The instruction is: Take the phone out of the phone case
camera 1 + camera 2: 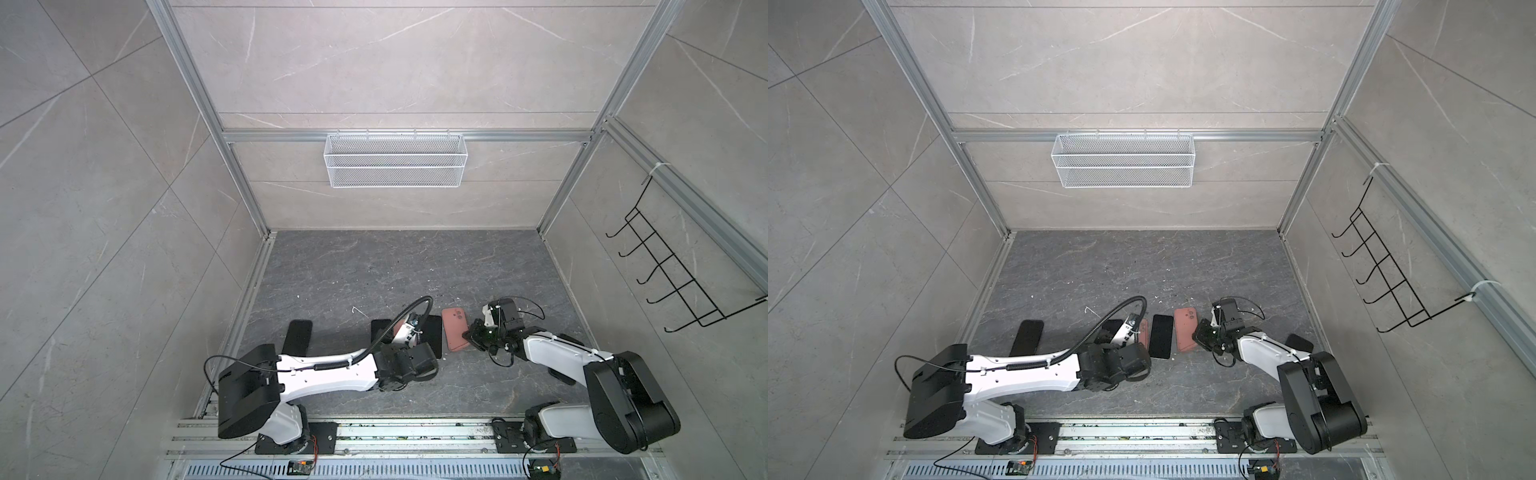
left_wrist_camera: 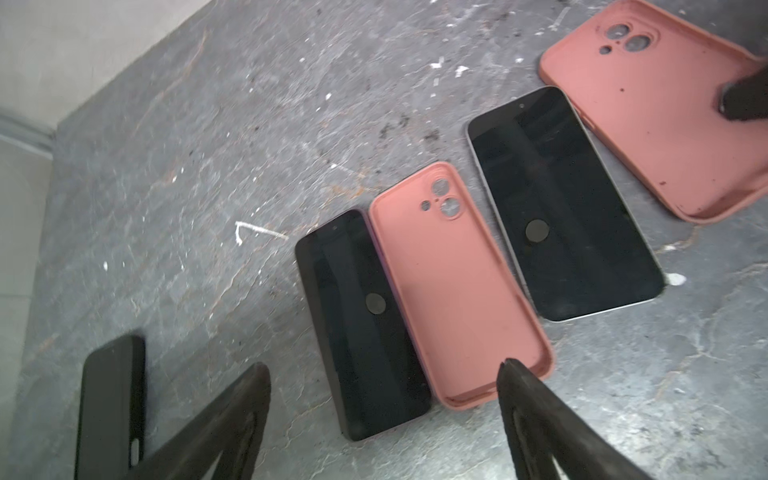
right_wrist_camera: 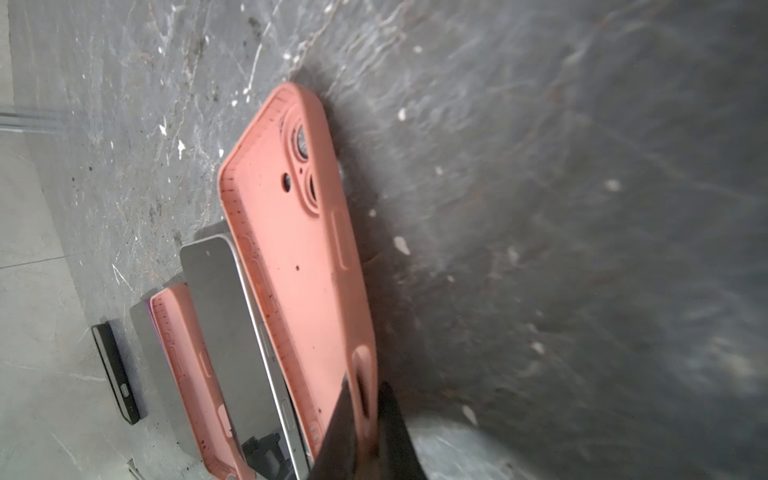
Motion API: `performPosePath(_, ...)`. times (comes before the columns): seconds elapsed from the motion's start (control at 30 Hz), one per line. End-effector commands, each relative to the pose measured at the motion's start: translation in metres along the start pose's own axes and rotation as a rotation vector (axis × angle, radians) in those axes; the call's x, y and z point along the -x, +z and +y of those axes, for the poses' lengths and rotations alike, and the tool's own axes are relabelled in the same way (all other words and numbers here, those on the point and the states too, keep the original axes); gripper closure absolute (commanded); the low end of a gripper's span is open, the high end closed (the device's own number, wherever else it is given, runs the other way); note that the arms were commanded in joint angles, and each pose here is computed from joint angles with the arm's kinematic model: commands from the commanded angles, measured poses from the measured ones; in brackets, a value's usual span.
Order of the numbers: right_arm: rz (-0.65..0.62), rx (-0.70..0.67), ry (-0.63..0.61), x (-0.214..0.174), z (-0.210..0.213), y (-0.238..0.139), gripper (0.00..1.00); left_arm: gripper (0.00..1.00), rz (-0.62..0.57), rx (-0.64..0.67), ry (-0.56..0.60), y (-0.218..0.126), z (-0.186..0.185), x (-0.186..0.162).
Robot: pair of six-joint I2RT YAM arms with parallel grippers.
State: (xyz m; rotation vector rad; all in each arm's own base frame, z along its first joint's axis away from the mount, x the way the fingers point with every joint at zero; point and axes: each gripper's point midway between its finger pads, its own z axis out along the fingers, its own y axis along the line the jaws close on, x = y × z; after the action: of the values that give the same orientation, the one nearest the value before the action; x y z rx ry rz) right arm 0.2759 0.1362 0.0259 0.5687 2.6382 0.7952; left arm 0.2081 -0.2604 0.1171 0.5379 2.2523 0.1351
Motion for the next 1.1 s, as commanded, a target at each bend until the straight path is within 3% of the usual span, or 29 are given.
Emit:
performPosePath(0.0,0.024,0.005,0.0,-0.01,0.001,0.008,1.0,0.12,-0.021,-0.025,-0.166,-0.005,0.019,0.009)
performPosePath(0.3,0.059,-0.01,-0.019,-0.037,-0.002,0.019,1.0,0.11,-0.018,-0.03,-0.296,-0.009,0.055,0.007)
performPosePath(0.8,0.043,-0.058,-0.024,-0.081,0.018,0.033,1.0,0.11,-0.031,-0.043,-0.361,-0.011,0.066,0.008)
performPosePath(1.07,0.02,-0.075,-0.05,-0.095,0.038,0.033,0.91,0.11,-0.033,-0.06,-0.382,-0.011,0.065,0.008)
